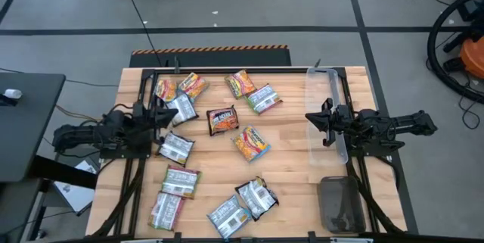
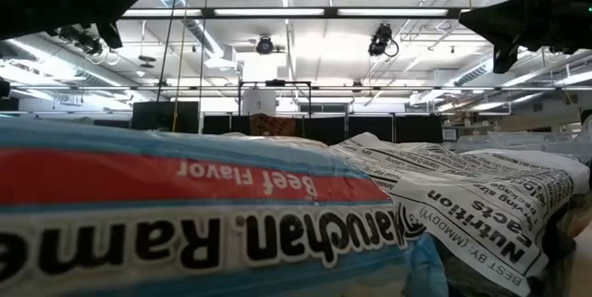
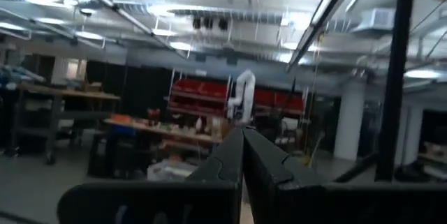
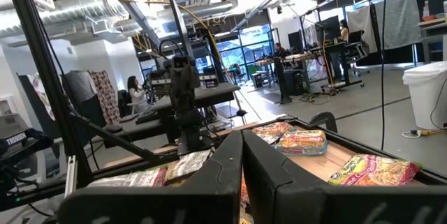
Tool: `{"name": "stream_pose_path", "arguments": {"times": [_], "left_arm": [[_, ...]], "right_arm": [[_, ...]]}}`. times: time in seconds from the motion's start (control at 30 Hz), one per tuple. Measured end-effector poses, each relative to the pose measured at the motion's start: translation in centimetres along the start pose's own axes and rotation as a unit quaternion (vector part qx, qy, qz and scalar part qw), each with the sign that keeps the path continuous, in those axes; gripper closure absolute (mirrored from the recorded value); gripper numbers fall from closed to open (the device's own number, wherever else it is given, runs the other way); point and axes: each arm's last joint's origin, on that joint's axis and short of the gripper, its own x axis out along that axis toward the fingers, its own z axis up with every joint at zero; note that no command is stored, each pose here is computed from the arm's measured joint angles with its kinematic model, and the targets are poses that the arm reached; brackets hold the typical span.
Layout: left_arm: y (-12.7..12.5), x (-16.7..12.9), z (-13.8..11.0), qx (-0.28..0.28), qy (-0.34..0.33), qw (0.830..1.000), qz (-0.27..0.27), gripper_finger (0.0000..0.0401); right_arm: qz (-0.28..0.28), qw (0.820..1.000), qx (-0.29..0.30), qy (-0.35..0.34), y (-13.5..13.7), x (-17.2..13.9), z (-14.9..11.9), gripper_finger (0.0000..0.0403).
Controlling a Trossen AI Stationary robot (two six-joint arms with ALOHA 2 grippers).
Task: Sort Maruchan noodles
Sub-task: Put the black noodle pack into the bottom transparent bin
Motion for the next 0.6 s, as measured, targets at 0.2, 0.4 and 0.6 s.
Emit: {"name": "stream_pose_path", "arguments": {"times": [0.2,0.4,0.6], "left_arm": [[-0.7,0.6,-0.9,-0.053,0.039,0.998,-0.023,0.0395],[-2.8,2.6,-1.5,-0.057,0.105,0.993,-0.003,0.0397],[-8.0,5.9,-2.0,-0.026,0.238,0.971,-0.001,0.0399]], "right_arm": [[0.0,1.0,0.0,0.0,0.0,0.0,0.0,0.0385],[0.0,1.0,0.0,0.0,0.0,0.0,0.0,0.0385],[0.0,1.0,0.0,0.0,0.0,0.0,0.0,0.0385]]}}
